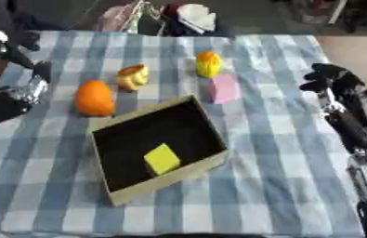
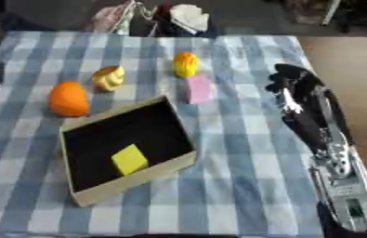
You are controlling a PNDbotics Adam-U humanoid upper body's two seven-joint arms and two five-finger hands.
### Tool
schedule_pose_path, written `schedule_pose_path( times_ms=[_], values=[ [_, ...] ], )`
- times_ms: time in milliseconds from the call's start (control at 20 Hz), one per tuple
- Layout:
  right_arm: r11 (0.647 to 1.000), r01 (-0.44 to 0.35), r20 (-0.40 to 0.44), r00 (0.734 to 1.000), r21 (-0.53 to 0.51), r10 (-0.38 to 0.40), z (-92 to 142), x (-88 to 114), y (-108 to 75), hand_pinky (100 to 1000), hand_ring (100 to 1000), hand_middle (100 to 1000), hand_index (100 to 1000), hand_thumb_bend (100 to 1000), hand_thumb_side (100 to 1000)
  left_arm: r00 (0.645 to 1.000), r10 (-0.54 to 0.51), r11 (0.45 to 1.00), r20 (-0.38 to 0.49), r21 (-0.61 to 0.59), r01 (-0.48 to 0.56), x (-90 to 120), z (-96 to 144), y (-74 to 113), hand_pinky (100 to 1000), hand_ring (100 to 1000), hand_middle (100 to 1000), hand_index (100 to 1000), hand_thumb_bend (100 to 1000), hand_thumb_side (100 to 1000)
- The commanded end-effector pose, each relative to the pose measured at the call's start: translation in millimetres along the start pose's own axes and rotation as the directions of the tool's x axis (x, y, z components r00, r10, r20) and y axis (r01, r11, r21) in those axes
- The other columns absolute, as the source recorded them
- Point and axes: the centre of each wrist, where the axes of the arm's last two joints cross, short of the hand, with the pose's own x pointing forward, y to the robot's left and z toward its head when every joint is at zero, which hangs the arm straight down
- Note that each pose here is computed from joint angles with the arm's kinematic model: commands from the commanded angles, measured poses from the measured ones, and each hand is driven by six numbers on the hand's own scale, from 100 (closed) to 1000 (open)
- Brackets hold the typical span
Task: Pick up objects on the table and place them in the box.
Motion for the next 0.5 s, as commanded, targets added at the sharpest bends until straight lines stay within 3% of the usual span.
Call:
schedule_pose_path(
  times_ms=[50, 300, 500],
  values=[
    [1.000, -0.021, 0.021, 1.000, 0.016, 0.021, -4.5, 4.8, -5.2, 782, 645, 646, 788, 100, 559, 0.987, -0.159, 0.979, -0.006, -0.131, 0.157, -4.9, -5.3, 21.0, 718, 615, 686, 842, 289, 413],
    [0.999, -0.021, 0.018, 1.000, 0.025, 0.021, -3.9, 4.0, -4.8, 781, 644, 646, 788, 100, 561, 0.939, -0.345, 0.886, 0.001, -0.331, 0.326, -18.1, -21.9, 33.1, 738, 669, 709, 860, 381, 323],
    [0.999, -0.020, 0.013, 1.000, 0.033, 0.020, -3.2, 3.0, -4.3, 781, 644, 646, 788, 100, 562, 0.917, -0.399, 0.819, 0.011, -0.445, 0.362, -32.8, -38.3, 30.8, 741, 678, 709, 858, 382, 280]
  ],
)
